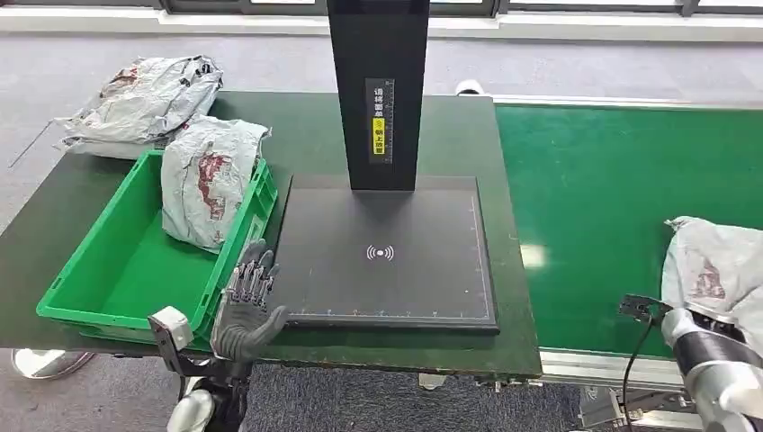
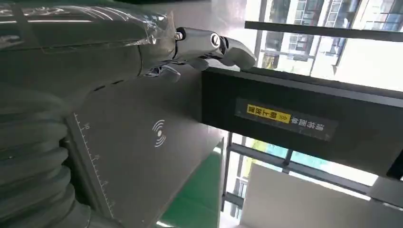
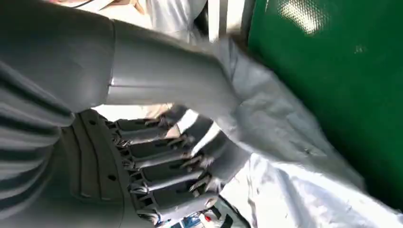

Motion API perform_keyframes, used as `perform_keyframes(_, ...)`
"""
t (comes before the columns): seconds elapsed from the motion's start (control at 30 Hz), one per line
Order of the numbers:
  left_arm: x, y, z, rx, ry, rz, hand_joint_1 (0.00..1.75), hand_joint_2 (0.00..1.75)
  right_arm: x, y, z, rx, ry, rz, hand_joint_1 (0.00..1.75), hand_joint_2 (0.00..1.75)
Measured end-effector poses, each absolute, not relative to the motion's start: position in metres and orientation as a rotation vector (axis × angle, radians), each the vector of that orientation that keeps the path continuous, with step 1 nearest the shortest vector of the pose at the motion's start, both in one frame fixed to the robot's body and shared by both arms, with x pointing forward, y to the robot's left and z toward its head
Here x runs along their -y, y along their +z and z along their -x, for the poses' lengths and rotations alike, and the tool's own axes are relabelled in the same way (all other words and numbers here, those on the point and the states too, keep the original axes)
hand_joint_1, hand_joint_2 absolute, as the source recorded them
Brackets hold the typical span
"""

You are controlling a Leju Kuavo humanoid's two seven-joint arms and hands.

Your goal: Moved the parcel from conveyor to table for the left to box.

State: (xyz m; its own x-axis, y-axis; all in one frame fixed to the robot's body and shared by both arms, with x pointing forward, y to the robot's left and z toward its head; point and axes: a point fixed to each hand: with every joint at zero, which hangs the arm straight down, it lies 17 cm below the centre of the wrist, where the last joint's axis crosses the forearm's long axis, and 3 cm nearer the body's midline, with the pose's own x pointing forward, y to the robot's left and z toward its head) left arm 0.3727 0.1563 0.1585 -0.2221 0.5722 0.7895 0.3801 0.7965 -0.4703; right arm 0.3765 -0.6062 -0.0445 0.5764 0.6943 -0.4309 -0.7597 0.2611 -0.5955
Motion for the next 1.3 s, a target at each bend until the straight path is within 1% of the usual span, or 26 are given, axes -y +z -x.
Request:
perform_keyframes(0.43, -0.164, 0.153, -0.375, 1.835, 0.242, 0.711, 0.0, 1.75, 0.599, -0.047, -0.379, -0.08, 0.987, 0.849, 1.75, 1.75)
perform_keyframes(0.6, -0.18, 0.157, -0.376, 1.854, 0.304, 0.698, 0.0, 1.75, 0.598, -0.048, -0.379, -0.076, 0.986, 0.846, 1.75, 1.75)
perform_keyframes(0.7, -0.186, 0.155, -0.37, 1.858, 0.322, 0.685, 0.0, 1.75, 0.594, -0.05, -0.387, -0.004, 0.95, 0.846, 1.75, 1.75)
perform_keyframes(0.8, -0.191, 0.155, -0.363, 1.86, 0.332, 0.67, 0.0, 1.75, 0.562, -0.055, -0.421, 0.306, 0.778, 0.727, 1.75, 1.75)
perform_keyframes(0.87, -0.193, 0.156, -0.361, 1.863, 0.333, 0.665, 0.0, 1.75, 0.544, -0.055, -0.434, 0.43, 0.695, 0.645, 1.75, 1.75)
perform_keyframes(0.97, -0.201, 0.157, -0.361, 1.87, 0.347, 0.634, 0.0, 1.75, 0.498, -0.042, -0.465, 0.722, 0.543, 0.41, 1.75, 1.75)
perform_keyframes(1.03, -0.207, 0.16, -0.361, 1.883, 0.358, 0.611, 0.0, 1.75, 0.467, -0.009, -0.496, 0.958, 0.437, 0.271, 1.75, 1.75)
perform_keyframes(1.13, -0.206, 0.164, -0.36, 1.893, 0.355, 0.595, 0.0, 1.75, 0.436, 0.048, -0.535, 1.22, 0.311, 0.13, 1.75, 1.75)
perform_keyframes(1.3, -0.198, 0.164, -0.362, 1.904, 0.321, 0.553, 0.0, 1.75, 0.392, 0.12, -0.572, 1.488, 0.203, 0.0, 1.75, 1.75)
